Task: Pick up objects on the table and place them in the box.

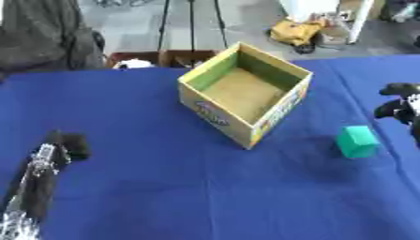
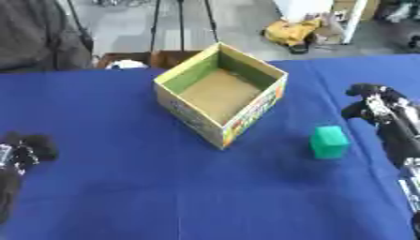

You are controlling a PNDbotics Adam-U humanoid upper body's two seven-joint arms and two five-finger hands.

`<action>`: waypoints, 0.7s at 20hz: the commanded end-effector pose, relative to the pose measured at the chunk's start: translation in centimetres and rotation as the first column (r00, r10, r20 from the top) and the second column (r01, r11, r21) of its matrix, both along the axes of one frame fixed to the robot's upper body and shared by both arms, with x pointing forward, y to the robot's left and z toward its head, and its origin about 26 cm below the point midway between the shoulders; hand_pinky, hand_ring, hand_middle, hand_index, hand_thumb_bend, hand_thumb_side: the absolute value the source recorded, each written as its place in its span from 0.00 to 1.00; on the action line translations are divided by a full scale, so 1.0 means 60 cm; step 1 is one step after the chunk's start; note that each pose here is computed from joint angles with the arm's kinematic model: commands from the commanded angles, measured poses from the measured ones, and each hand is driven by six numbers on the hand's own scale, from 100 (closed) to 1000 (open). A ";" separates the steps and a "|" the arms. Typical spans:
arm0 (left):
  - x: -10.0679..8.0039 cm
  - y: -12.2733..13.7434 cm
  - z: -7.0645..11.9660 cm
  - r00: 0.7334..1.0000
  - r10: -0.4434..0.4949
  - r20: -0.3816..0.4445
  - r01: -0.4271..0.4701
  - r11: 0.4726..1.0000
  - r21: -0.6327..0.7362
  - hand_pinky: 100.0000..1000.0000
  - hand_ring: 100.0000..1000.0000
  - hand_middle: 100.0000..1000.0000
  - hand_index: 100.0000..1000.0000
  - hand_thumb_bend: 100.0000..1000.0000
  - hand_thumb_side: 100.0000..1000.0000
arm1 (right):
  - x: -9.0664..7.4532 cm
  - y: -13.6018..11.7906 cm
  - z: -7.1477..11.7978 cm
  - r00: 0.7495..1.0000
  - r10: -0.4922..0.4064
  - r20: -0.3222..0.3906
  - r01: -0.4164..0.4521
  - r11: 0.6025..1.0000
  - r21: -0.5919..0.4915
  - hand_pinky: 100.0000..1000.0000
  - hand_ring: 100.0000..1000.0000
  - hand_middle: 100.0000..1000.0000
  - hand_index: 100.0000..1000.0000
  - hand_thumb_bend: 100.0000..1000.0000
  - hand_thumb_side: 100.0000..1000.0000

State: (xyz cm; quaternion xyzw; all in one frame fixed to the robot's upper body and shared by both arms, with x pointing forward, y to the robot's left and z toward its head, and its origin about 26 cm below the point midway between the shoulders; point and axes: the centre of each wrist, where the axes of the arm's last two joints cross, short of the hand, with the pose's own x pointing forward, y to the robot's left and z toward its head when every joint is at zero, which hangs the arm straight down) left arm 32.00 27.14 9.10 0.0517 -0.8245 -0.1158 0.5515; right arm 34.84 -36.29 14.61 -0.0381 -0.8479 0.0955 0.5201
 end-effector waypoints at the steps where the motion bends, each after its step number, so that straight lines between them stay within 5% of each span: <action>1: 0.002 0.001 0.011 1.000 -0.004 0.022 0.004 1.000 0.010 0.64 0.58 0.52 0.68 0.31 1.00 | 0.000 -0.016 0.025 1.000 -0.002 0.019 0.003 0.998 -0.066 0.56 0.51 0.64 0.74 0.00 0.50; 9: 0.002 0.002 0.010 1.000 -0.006 0.019 0.005 1.000 0.015 0.64 0.58 0.52 0.68 0.31 1.00 | 0.004 -0.044 0.060 1.000 0.018 0.014 -0.014 0.969 -0.246 0.58 0.54 0.69 0.79 0.07 0.44; 14: 0.001 0.003 0.010 1.000 -0.008 0.016 0.007 1.000 0.019 0.64 0.58 0.52 0.68 0.31 1.00 | 0.011 -0.071 0.113 0.998 0.066 -0.008 -0.061 0.852 -0.520 0.64 0.63 0.75 0.83 0.19 0.35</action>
